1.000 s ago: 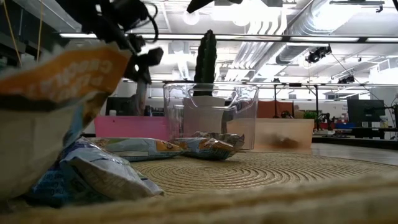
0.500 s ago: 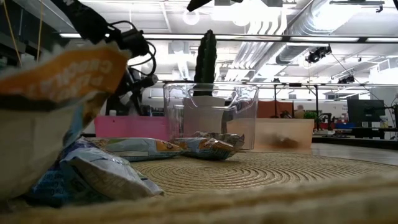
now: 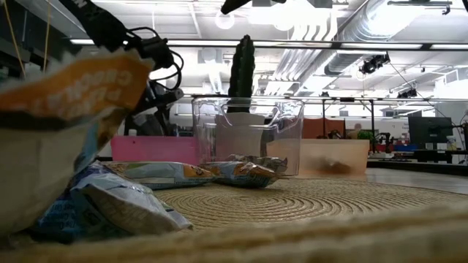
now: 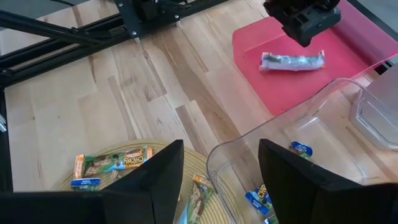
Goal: Pick and place Granola Bars by type
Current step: Put the yellow granola bar into the pink bin
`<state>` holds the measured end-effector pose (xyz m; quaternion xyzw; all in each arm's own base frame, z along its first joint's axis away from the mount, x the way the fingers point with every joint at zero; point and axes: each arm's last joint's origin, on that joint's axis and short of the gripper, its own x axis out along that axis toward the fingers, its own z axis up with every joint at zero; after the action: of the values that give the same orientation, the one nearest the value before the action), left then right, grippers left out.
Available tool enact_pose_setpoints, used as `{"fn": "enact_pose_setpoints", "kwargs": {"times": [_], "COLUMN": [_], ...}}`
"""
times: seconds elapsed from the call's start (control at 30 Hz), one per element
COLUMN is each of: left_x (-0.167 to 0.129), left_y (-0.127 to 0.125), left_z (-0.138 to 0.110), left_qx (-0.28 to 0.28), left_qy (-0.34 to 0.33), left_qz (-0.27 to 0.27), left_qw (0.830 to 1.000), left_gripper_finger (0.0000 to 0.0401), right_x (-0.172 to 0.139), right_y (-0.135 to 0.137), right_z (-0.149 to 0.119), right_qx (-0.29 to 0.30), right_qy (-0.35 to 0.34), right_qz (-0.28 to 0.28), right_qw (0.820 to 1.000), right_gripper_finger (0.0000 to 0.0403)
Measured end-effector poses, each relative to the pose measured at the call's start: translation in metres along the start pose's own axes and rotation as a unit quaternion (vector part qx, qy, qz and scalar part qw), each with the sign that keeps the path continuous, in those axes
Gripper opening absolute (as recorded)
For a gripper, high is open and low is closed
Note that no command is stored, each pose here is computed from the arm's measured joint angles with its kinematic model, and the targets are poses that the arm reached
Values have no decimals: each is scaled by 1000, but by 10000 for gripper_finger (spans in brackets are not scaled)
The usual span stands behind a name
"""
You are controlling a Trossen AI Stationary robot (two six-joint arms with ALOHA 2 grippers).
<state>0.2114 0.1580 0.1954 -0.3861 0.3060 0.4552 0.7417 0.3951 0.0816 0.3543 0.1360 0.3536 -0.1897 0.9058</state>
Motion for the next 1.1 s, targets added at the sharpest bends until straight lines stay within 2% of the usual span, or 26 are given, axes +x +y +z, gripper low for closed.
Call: {"fn": "enact_pose_setpoints", "kwargs": {"times": [0.1,0.23,0.43,0.6,0.77,0.9,1.1], "left_x": [-3,-16,-61,-112,-156,-176,-185], "left_y": [0,-1,-2,1,9,16,20], "left_z": [1,4,10,8,-1,-11,-33], "left_qx": [0,8,54,105,136,131,122], "left_qy": [-5,-22,-70,-115,-137,-108,-21], "left_qz": [-4,-27,-109,-221,-334,-399,-426], "left_qw": [1000,999,990,963,923,901,896], "left_gripper_finger": [254,265,266,266,266,266,266], "right_x": [0,0,0,0,0,0,0], "right_y": [0,0,0,0,0,0,0], "right_z": [0,-1,-1,-1,-1,-1,-1], "right_qx": [0,0,-3,-7,-10,-10,-10], "right_qy": [2,7,10,11,11,11,11], "right_qz": [1,3,7,6,6,6,6], "right_qw": [1000,1000,1000,1000,1000,1000,1000], "right_gripper_finger": [193,193,193,193,193,193,193]}}
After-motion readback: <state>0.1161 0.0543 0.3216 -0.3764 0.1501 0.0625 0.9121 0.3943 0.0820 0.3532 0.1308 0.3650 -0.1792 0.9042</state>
